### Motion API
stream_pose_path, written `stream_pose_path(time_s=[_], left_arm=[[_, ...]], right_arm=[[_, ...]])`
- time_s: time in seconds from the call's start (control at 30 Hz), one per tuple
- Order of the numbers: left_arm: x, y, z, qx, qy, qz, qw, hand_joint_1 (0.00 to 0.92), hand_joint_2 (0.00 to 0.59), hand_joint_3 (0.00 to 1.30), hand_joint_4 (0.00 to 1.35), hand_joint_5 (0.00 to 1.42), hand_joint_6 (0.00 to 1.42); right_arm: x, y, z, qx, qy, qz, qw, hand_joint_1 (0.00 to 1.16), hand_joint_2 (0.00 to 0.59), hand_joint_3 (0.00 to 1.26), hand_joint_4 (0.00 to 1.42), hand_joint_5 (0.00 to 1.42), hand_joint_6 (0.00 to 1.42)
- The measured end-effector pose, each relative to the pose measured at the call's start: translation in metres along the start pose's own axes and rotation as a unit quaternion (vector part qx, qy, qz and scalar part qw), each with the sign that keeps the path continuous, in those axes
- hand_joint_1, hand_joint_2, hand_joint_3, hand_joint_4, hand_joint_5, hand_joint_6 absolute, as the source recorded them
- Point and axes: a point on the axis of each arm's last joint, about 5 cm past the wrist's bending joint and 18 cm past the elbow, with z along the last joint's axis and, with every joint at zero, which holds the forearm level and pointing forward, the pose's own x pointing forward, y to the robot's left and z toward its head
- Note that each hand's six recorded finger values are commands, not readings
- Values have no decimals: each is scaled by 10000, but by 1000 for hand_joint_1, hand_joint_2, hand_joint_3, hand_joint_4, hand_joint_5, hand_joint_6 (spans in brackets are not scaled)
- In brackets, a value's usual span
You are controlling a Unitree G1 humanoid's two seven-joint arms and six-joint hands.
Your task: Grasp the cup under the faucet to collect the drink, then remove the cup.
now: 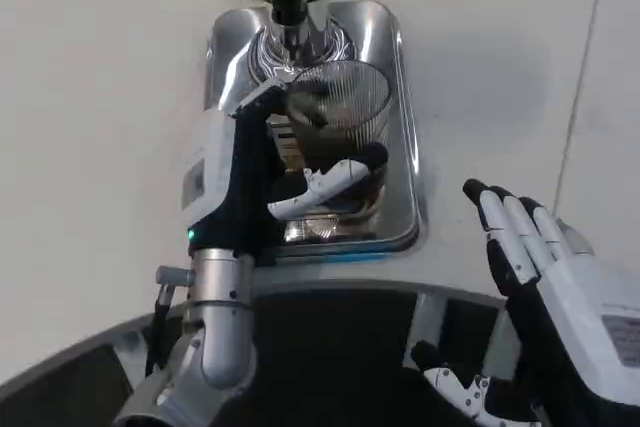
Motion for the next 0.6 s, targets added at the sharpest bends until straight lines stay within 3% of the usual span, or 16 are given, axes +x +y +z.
stream_pose_path(time_s=[0.6], left_arm=[[-266, 282, -84, -145, -110, 128, 9998, 778, 84, 932, 966, 1317, 1424]], right_arm=[[64, 22, -55, -14, -126, 50, 9999, 703, 308, 0, 0, 0, 23]])
